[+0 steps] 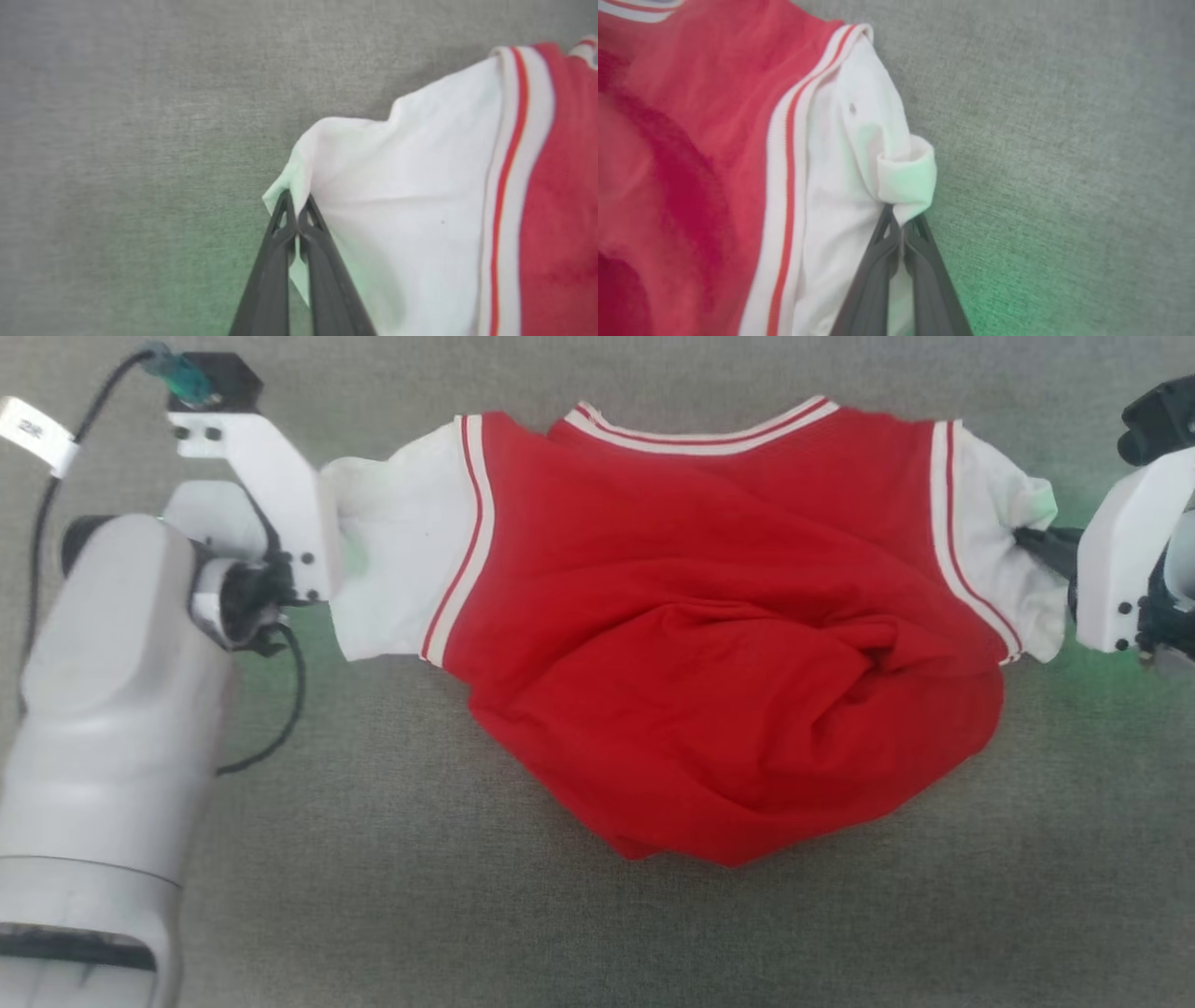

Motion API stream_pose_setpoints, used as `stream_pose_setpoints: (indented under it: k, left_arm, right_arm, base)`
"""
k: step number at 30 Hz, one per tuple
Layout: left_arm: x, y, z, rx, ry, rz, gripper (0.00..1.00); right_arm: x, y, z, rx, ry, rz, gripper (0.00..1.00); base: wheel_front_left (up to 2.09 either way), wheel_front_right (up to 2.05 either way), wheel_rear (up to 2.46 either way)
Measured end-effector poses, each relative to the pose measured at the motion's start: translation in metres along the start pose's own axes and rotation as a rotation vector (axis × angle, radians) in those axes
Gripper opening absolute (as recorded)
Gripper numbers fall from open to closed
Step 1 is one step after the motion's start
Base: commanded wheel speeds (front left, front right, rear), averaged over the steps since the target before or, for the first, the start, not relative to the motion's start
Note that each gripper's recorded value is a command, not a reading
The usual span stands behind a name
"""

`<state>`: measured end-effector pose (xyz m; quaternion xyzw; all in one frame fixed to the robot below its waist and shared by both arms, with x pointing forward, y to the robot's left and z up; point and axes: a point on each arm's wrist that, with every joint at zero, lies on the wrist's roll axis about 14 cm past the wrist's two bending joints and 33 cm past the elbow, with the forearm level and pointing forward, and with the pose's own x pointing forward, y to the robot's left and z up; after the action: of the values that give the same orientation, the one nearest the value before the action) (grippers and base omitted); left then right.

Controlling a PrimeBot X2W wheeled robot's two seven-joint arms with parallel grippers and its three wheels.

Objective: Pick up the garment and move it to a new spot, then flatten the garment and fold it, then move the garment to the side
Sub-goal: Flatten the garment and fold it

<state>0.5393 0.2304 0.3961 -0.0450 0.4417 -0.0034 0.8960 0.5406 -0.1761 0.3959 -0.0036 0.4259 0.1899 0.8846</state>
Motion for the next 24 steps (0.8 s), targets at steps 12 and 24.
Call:
stream_pose_setpoints:
  k: [12,24]
  left_arm:
    - [-0.104,-0.011,0.109,0.134,-0.314,0.009,0.00]
    - [-0.227,-0.032,0.175,0.286,-0.597,0.035,0.00]
  right_arm:
    - [-0.101,0.024,0.107,-0.122,-0.358,-0.008,0.00]
    - [-0.212,0.061,0.170,-0.238,-0.614,-0.035,0.00]
  base:
    - [0.00,0.00,0.00]
    - [0.00,0.00,0.00]
